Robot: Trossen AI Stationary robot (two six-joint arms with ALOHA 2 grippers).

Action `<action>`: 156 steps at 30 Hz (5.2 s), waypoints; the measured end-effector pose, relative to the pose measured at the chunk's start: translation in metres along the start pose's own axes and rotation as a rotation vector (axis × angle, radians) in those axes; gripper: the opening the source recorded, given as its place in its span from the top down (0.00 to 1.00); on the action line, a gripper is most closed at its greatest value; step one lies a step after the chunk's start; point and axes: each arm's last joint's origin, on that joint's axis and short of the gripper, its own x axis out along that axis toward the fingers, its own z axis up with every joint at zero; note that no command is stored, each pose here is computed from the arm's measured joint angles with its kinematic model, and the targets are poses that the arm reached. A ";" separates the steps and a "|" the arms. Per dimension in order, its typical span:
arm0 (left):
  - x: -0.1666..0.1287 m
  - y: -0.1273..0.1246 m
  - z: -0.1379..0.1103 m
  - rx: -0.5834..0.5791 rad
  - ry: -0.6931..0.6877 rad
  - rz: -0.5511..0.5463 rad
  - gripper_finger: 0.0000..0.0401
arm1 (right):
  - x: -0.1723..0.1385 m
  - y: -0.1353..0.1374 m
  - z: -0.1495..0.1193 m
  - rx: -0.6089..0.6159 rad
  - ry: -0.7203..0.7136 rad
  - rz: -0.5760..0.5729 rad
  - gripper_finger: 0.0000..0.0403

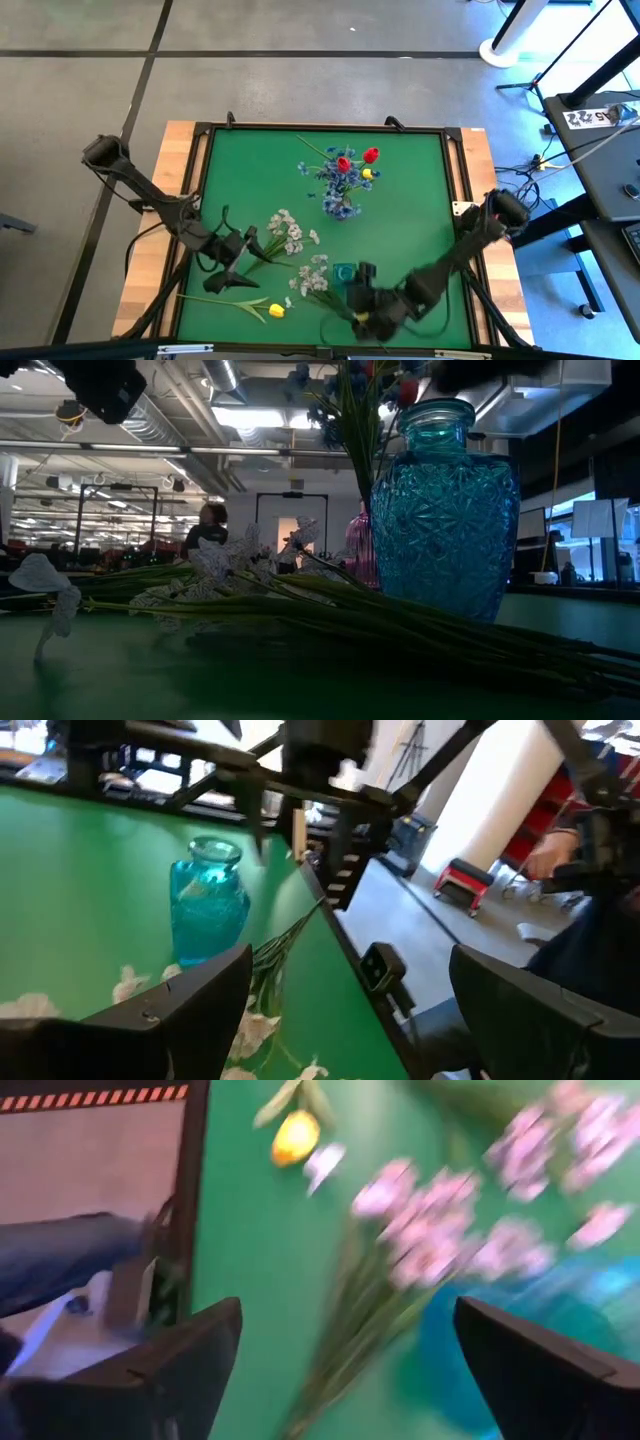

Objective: Sort flowers into vase by color
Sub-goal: Put the bottom white flowers into the blue vase

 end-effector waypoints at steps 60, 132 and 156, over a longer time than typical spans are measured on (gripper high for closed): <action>0.021 0.000 -0.014 0.044 -0.017 0.029 0.17 | 0.075 0.014 -0.070 -0.157 0.265 -0.004 0.25; 0.030 0.025 -0.091 -0.220 0.412 0.457 0.21 | -0.032 -0.067 0.026 -0.239 -1.232 -0.179 0.93; 0.022 0.034 -0.071 -0.237 0.669 0.843 0.21 | -0.021 -0.070 0.022 -0.170 -1.045 -0.334 0.32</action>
